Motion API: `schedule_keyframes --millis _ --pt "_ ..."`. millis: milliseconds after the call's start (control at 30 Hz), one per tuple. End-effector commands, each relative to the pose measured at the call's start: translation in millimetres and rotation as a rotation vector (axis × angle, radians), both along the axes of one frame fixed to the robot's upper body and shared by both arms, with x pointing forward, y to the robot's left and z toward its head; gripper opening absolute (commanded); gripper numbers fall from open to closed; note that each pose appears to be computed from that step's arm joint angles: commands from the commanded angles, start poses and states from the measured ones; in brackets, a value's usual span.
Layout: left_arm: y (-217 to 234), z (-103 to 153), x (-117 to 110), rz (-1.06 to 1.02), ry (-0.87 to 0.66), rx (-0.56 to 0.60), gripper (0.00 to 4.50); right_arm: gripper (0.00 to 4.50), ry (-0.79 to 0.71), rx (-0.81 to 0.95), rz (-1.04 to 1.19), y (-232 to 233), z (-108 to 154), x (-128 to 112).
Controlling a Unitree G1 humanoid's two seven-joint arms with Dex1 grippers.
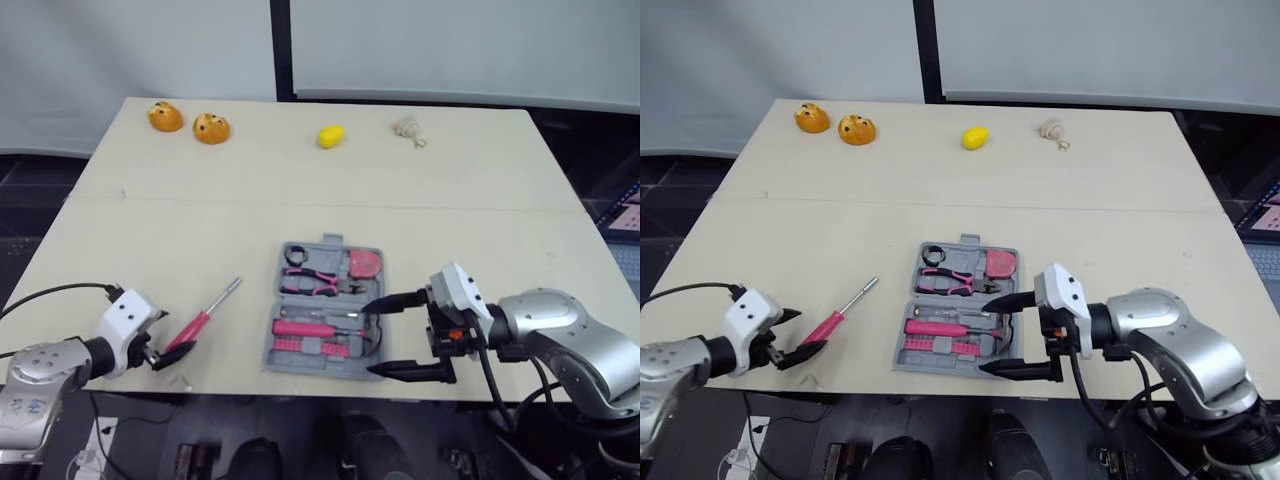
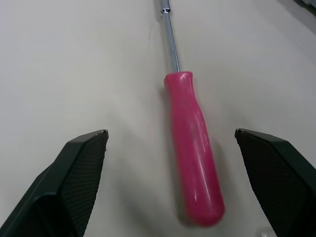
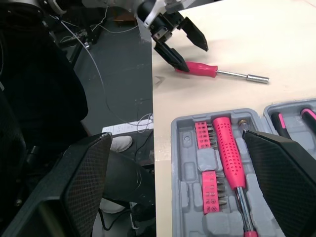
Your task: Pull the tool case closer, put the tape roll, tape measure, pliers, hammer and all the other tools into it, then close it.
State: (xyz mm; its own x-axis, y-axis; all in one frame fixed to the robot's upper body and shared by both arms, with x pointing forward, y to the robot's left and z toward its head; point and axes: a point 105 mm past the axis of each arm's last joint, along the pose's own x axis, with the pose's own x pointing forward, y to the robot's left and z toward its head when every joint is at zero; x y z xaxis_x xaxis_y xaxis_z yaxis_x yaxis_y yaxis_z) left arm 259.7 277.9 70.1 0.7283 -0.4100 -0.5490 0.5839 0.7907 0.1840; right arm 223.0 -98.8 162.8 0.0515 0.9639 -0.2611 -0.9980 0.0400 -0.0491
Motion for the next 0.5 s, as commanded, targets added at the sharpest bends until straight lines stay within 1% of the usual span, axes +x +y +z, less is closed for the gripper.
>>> schedule_keyframes --millis 33,100,200,467,500 --pt "-5 -3 7 0.021 -0.015 -0.038 3.61 4.5 -0.043 0.004 0.015 2 7 -6" --pt "-6 -5 12 0.033 -0.012 -0.033 2.67 4.5 -0.043 0.006 0.013 2 7 -6" --pt "-6 -7 20 0.04 -0.013 -0.015 2.67 4.5 -0.045 0.01 0.007 2 7 -5" --pt "-7 -10 29 0.021 -0.019 0.02 2.67 4.5 -0.049 0.011 -0.003 2 7 -5" --pt "-8 -11 30 0.01 -0.023 0.028 2.4 4.5 -0.05 0.012 -0.005 1 7 -5"
